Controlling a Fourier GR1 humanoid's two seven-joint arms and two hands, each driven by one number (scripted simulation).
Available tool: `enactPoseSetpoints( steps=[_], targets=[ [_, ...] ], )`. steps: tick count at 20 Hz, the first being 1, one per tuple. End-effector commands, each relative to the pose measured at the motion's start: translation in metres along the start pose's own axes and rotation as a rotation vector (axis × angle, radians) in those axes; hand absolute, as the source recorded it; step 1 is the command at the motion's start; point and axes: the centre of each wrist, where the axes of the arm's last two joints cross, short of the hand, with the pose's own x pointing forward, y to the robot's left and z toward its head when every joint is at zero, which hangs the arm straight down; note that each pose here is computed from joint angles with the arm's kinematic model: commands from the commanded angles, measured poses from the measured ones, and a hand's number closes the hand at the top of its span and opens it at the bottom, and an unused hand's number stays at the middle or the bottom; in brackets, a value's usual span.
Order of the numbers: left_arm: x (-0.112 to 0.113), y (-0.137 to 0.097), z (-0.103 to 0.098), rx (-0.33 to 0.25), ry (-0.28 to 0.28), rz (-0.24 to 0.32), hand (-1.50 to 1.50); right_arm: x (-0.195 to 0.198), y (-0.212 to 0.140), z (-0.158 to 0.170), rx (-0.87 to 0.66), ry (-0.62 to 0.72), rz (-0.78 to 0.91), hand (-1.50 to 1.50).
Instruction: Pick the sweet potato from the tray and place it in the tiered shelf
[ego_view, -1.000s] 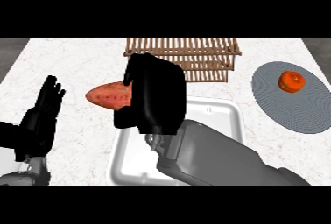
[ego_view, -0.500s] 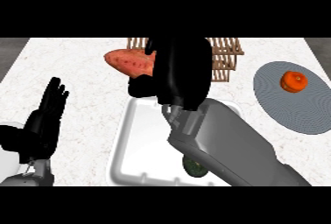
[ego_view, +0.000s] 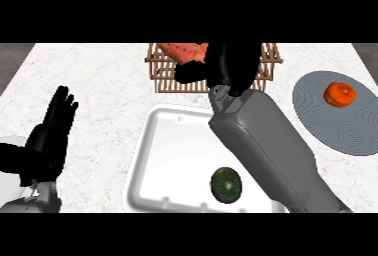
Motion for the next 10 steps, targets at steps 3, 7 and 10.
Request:
enactPoseSetpoints(
  steps=[3,7,10],
  targets=[
    [-0.008,0.007,-0.002,-0.003,-0.002,-0.006,0.00,-0.008,0.010,-0.026,-0.052,0.081,-0.072,1.50],
    [-0.011,-0.006,-0.005,-0.012,0.005,0.009,0.00,-0.026,0.026,-0.043,-0.069,0.047,-0.077,1.50],
    [-0.010,-0.003,-0.004,-0.014,0.004,0.014,0.00,-0.034,0.050,-0.046,-0.079,0.064,-0.083,1.50]
  ],
)
